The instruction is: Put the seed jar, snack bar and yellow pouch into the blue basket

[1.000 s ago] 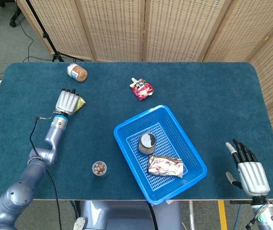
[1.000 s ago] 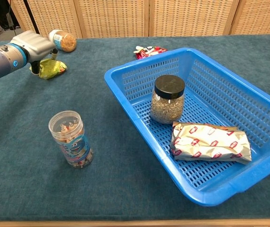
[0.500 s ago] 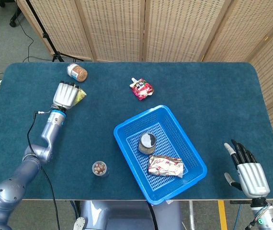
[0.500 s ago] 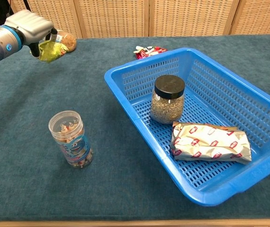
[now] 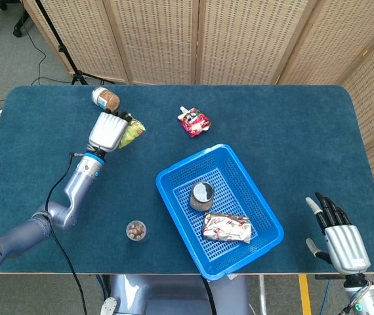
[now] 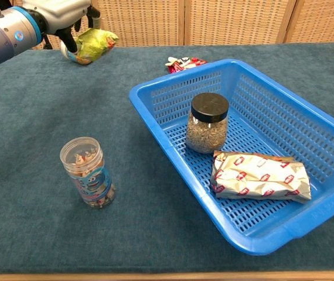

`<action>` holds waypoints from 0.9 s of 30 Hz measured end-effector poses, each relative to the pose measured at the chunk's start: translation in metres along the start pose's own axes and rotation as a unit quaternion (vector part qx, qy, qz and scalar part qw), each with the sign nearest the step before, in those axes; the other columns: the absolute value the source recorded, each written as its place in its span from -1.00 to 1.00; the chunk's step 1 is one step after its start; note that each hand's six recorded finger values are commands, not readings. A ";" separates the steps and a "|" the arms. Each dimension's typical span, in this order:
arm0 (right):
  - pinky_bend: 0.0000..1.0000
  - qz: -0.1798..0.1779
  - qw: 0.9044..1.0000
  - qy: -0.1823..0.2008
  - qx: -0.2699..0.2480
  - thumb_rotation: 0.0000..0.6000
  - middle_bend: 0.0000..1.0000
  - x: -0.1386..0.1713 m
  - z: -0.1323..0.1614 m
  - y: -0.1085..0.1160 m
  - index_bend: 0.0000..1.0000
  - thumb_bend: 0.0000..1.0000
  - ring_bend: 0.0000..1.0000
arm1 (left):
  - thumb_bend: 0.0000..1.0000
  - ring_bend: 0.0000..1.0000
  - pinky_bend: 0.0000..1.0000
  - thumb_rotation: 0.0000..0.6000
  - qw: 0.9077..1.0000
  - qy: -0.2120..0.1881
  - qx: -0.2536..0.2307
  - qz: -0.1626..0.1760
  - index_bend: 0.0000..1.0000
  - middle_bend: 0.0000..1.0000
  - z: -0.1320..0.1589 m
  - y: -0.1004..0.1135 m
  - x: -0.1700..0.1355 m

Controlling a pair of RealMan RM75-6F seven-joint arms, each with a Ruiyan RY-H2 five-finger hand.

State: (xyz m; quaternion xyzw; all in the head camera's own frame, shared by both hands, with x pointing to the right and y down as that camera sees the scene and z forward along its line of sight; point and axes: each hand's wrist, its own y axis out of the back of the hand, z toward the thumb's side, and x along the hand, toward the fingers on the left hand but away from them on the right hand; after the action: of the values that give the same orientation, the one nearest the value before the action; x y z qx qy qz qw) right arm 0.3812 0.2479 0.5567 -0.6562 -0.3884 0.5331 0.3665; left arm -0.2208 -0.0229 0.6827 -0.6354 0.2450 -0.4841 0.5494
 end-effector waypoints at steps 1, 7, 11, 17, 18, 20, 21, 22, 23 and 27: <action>-0.67 0.000 1.000 -0.001 0.000 1.00 -1.00 0.000 0.000 0.000 -0.87 -0.38 -1.00 | -0.30 -0.10 -0.15 1.00 1.000 -0.010 -0.009 0.006 0.71 -0.14 0.008 0.006 -0.002; -0.67 -0.006 1.000 0.000 -0.003 1.00 -1.00 0.001 -0.001 0.004 -0.87 -0.38 -1.00 | -0.30 -0.10 -0.15 1.00 0.994 -0.076 -0.066 0.049 0.71 -0.14 0.058 0.050 -0.019; -0.67 -0.008 1.000 -0.001 -0.005 1.00 -1.00 0.002 -0.002 0.006 -0.87 -0.38 -1.00 | -0.32 -0.10 -0.15 1.00 0.986 -0.116 -0.097 0.075 0.71 -0.14 0.087 0.076 -0.031; -0.67 -0.010 1.000 -0.002 -0.009 1.00 -1.00 0.002 -0.004 0.008 -0.87 -0.38 -1.00 | -0.34 -0.10 -0.15 1.00 0.974 -0.164 -0.127 0.094 0.71 -0.14 0.123 0.099 -0.045; -0.67 -0.010 1.000 -0.002 -0.009 1.00 -1.00 0.002 -0.004 0.008 -0.87 -0.38 -1.00 | -0.35 -0.10 -0.15 1.00 0.972 -0.171 -0.132 0.094 0.71 -0.14 0.129 0.101 -0.048; -0.67 -0.011 1.000 -0.002 -0.009 1.00 -1.00 0.002 -0.004 0.009 -0.87 -0.38 -1.00 | -0.36 -0.10 -0.15 1.00 0.970 -0.180 -0.138 0.093 0.71 -0.14 0.138 0.102 -0.051; -0.67 -0.012 1.000 -0.002 -0.009 1.00 -1.00 0.002 -0.004 0.009 -0.87 -0.38 -1.00 | -0.38 -0.10 -0.15 1.00 0.968 -0.185 -0.141 0.090 0.71 -0.14 0.144 0.101 -0.053; -0.67 -0.012 1.000 -0.003 -0.009 1.00 -1.00 0.002 -0.004 0.009 -0.87 -0.38 -1.00 | -0.39 -0.10 -0.15 1.00 0.968 -0.190 -0.142 0.087 0.71 -0.15 0.148 0.100 -0.054; -0.67 -0.012 1.000 -0.003 -0.009 1.00 -1.00 0.002 -0.004 0.009 -0.87 -0.38 -1.00 | -0.41 -0.10 -0.15 1.00 0.967 -0.193 -0.143 0.085 0.70 -0.15 0.151 0.099 -0.055; -0.67 -0.012 1.000 -0.003 -0.009 1.00 -1.00 0.002 -0.005 0.009 -0.87 -0.38 -1.00 | -0.50 -0.21 -0.15 1.00 0.966 -0.202 -0.144 0.066 0.59 -0.23 0.163 0.091 -0.058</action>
State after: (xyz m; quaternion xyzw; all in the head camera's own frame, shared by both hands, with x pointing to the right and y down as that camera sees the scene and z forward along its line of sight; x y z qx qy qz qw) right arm 0.3871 0.2451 0.5488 -0.6530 -0.4022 0.5272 0.3660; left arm -0.0807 0.0756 0.5897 -0.7748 0.2372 -0.2676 0.5214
